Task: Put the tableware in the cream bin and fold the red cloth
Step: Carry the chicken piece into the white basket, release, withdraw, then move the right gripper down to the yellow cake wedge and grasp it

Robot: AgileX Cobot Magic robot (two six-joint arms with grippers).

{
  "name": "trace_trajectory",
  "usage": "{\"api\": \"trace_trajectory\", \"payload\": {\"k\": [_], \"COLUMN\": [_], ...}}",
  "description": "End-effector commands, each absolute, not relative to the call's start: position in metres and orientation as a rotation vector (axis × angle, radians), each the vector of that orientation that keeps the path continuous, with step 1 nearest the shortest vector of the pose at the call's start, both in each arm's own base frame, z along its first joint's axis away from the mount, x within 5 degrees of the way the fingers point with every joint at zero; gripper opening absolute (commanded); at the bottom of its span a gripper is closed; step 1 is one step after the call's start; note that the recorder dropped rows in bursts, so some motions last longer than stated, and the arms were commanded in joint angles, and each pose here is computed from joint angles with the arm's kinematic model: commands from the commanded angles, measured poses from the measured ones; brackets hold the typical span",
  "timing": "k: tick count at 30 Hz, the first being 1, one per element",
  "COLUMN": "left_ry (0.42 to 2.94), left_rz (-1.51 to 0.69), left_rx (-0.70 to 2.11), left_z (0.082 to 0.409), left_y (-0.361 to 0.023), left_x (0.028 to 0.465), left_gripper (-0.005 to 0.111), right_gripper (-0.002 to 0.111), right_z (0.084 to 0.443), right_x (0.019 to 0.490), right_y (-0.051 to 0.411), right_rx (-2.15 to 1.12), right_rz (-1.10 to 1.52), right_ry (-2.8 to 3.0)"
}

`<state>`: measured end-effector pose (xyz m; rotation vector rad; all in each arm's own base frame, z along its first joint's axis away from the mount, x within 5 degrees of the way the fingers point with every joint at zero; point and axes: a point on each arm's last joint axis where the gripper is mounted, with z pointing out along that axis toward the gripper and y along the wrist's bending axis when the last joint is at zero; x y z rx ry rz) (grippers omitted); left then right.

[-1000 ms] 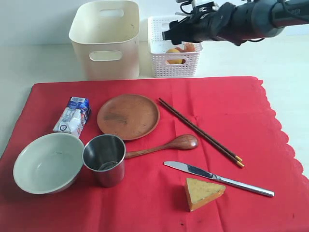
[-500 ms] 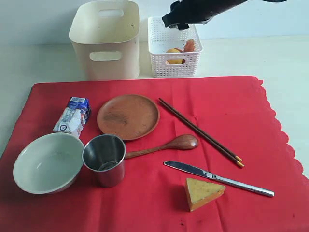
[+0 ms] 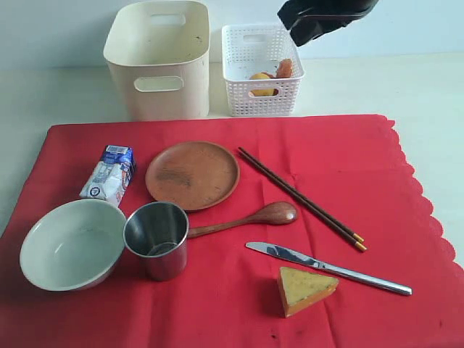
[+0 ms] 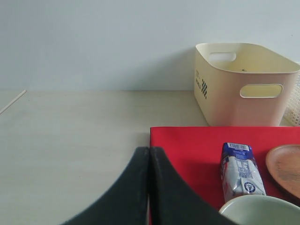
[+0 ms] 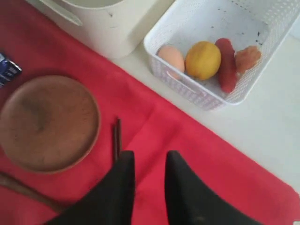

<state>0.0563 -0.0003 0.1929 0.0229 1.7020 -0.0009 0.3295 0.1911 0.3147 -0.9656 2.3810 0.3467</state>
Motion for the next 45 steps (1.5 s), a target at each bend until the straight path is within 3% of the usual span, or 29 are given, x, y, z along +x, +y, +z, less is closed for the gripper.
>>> {"api": "trace_trajectory", "payload": {"k": [1, 4, 10, 22, 25, 32, 36, 45], "left_ry": [1.69, 1.69, 1.69, 1.69, 1.69, 1.69, 1.69, 1.69], "left_rz": [-0.006, -0.006, -0.006, -0.006, -0.006, -0.006, -0.006, -0.006], "left_rx": [0.025, 0.025, 0.025, 0.025, 0.025, 0.025, 0.025, 0.025], "left_z": [0.194, 0.194, 0.194, 0.194, 0.194, 0.194, 0.194, 0.194], "left_y": [-0.001, -0.001, -0.001, -0.001, -0.001, -0.001, -0.001, -0.001], "left_x": [0.056, 0.056, 0.056, 0.056, 0.056, 0.056, 0.056, 0.056], "left_gripper": [0.001, 0.001, 0.001, 0.001, 0.001, 0.001, 0.001, 0.001], "right_gripper": [0.006, 0.0, 0.0, 0.001, 0.009, 0.043, 0.057, 0.064], "right_z": [0.327, 0.329, 0.318, 0.249, 0.235, 0.217, 0.217, 0.198], "right_x": [0.299, 0.277, 0.234, 0.185, 0.179, 0.168, 0.163, 0.15], "right_y": [0.178, 0.167, 0.151, 0.133, 0.13, 0.125, 0.133, 0.166], "right_rx": [-0.945, -0.941, -0.951, -1.148, -1.16, -1.226, -1.299, -1.52], "right_rz": [0.399, 0.41, 0.493, 0.581, 0.57, 0.593, 0.633, 0.468], "right_ry": [2.387, 2.393, 2.447, 2.648, 2.68, 2.696, 2.643, 2.567]}}
